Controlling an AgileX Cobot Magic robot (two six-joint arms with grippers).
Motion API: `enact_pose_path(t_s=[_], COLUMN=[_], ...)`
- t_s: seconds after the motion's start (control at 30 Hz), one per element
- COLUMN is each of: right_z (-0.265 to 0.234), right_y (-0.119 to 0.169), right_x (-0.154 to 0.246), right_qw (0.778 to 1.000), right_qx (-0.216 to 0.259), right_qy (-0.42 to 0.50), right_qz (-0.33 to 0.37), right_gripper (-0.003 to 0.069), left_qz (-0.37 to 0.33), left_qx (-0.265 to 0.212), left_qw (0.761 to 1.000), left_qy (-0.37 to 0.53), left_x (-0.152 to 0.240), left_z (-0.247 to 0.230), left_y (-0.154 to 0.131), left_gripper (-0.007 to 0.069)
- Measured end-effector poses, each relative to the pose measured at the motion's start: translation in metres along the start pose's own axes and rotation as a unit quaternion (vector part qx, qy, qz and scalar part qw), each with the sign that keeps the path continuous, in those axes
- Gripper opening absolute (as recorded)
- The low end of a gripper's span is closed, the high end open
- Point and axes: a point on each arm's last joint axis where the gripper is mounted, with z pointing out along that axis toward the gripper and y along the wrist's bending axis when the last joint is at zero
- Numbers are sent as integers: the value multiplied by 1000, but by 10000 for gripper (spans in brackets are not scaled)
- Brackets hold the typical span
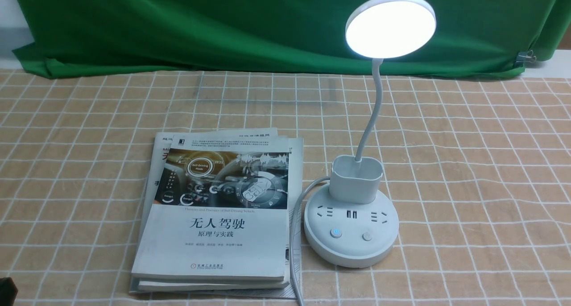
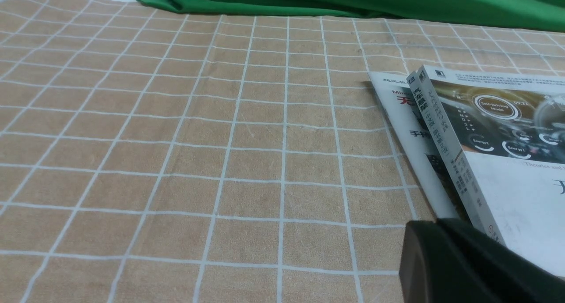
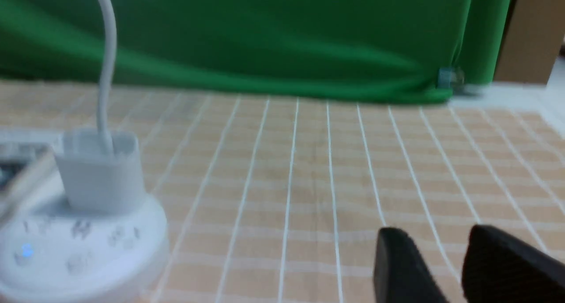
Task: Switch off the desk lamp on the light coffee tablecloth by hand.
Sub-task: 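Press the power button on the lamp base to turn the lamp off with the right gripper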
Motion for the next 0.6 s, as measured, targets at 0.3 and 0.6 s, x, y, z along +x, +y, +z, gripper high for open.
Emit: enact_pose_path(t_s=[0.3,0.6], right_z=[-3,-2], right_y=[-1,0], right_x=[-24,-25], right_qw=[970,968], right_qx=[-20,-30], right_qy=[-132,-94], right_qz=[202,232], right_gripper=[237,169], left_qz=[0,0], left_qx=[0,0], left_qw=[1000,1000], left_qy=[0,0], left_x=[0,0], left_z=[0,0], left_y=[0,0], left_gripper=[5,5])
